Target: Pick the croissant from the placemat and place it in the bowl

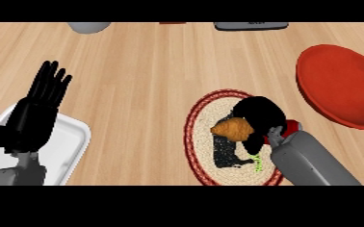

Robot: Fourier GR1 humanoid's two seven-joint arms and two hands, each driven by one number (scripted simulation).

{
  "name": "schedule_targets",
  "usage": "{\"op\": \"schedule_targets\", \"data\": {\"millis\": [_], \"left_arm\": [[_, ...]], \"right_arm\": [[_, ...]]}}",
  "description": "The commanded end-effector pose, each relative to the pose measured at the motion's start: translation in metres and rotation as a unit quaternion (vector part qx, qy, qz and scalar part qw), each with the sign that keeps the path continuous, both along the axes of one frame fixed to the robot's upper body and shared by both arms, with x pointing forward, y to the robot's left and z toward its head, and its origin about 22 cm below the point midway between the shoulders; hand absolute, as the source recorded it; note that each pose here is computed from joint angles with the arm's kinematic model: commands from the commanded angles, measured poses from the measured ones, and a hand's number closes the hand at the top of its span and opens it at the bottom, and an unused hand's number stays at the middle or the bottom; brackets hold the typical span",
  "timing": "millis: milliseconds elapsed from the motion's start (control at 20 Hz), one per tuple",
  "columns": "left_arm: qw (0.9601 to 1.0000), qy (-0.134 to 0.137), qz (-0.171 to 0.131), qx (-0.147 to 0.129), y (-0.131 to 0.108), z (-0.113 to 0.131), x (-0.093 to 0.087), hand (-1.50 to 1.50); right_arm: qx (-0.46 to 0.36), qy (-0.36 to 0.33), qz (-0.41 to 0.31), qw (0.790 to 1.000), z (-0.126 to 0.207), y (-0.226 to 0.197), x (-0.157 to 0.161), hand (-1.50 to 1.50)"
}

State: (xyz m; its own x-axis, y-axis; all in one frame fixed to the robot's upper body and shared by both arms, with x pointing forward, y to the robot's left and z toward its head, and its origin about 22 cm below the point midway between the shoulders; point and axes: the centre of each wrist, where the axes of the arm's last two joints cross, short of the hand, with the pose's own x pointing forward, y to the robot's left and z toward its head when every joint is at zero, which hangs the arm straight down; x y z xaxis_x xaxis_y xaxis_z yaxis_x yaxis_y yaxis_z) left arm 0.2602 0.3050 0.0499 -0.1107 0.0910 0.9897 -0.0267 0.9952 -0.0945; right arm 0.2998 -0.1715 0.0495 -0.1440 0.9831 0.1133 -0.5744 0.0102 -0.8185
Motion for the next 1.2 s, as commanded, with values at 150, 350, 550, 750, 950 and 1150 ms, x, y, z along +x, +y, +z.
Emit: {"op": "schedule_targets", "data": {"millis": [150,350,550,750,950,1150], "left_arm": [[0.9998,-0.005,0.02,0.003,0.025,0.007,0.0,0.0],[0.9999,-0.008,0.005,0.004,0.011,0.019,0.002,0.0],[1.0,-0.002,0.003,0.004,0.012,-0.001,-0.002,0.0],[0.9999,-0.002,0.007,0.007,0.015,0.008,-0.007,0.0],[0.9999,-0.004,-0.008,0.008,0.008,0.017,-0.003,0.0],[0.9997,-0.01,-0.022,-0.003,0.003,0.012,-0.005,0.0]], "right_arm": [[0.05,-0.077,0.085,0.992,0.021,-0.094,-0.07,1.5],[0.067,-0.168,0.03,0.983,0.052,-0.119,-0.092,1.5],[0.066,-0.254,-0.034,0.964,0.102,-0.14,-0.094,1.5],[0.06,-0.313,-0.084,0.944,0.154,-0.165,-0.104,1.5],[0.055,-0.355,-0.138,0.923,0.183,-0.18,-0.117,1.5],[0.09,-0.36,-0.194,0.908,0.19,-0.21,-0.099,1.5]]}}
